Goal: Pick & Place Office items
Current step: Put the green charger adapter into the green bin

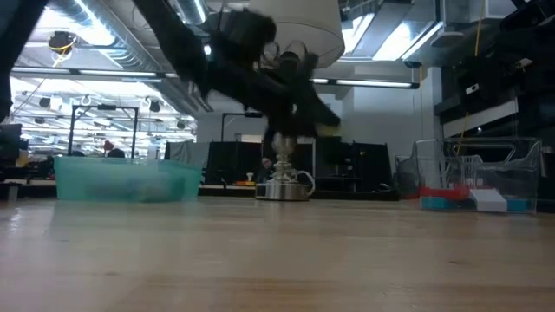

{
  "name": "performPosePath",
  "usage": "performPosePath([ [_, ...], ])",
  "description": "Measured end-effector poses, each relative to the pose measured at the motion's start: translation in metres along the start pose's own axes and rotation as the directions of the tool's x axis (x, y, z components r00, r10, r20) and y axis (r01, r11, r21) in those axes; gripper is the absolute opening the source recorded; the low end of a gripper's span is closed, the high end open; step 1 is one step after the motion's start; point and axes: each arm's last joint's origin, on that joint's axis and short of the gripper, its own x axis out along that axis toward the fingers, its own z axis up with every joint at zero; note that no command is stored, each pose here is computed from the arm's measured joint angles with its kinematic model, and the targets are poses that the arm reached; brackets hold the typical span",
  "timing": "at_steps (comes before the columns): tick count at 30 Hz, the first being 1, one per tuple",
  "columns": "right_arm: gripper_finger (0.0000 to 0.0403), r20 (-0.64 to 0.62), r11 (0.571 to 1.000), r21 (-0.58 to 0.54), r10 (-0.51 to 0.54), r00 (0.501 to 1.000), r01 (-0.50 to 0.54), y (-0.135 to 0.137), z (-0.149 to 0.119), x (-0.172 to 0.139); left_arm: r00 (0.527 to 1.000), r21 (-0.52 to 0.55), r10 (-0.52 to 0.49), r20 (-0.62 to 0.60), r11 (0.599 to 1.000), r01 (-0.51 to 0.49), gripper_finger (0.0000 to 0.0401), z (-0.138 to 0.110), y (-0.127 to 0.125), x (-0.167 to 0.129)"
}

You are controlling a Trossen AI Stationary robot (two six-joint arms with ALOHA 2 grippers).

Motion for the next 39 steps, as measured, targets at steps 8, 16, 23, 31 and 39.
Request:
performPosePath([
  [8, 0.0192, 0.000, 1.000, 0.000, 0.000, 1.000, 0.000, 0.000, 0.000, 0.000, 0.956, 0.202, 0.095, -0.278, 0.979, -0.038, 0.0123, 0.010, -0.036, -0.061],
  [16, 0.0192, 0.000, 1.000, 0.000, 0.000, 1.000, 0.000, 0.000, 0.000, 0.000, 0.966, 0.228, 0.145, -0.214, 0.969, -0.095, 0.0123, 0.048, -0.054, -0.129],
  [23, 0.0192, 0.000, 1.000, 0.000, 0.000, 1.000, 0.000, 0.000, 0.000, 0.000, 0.893, 0.302, 0.317, -0.320, 0.927, -0.221, 0.0123, 0.048, -0.031, -0.176],
  [31, 0.0192, 0.000, 1.000, -0.002, 0.000, 1.000, 0.000, 0.000, 0.000, 0.000, 0.871, 0.149, 0.366, -0.327, 0.930, -0.335, 0.0123, 0.004, 0.004, -0.217],
  [39, 0.0192, 0.008, 0.985, -0.171, -0.039, 0.999, 0.040, -0.001, 0.000, 0.000, 0.845, 0.092, 0.462, -0.271, 0.886, -0.455, 0.0123, -0.023, 0.031, -0.251],
])
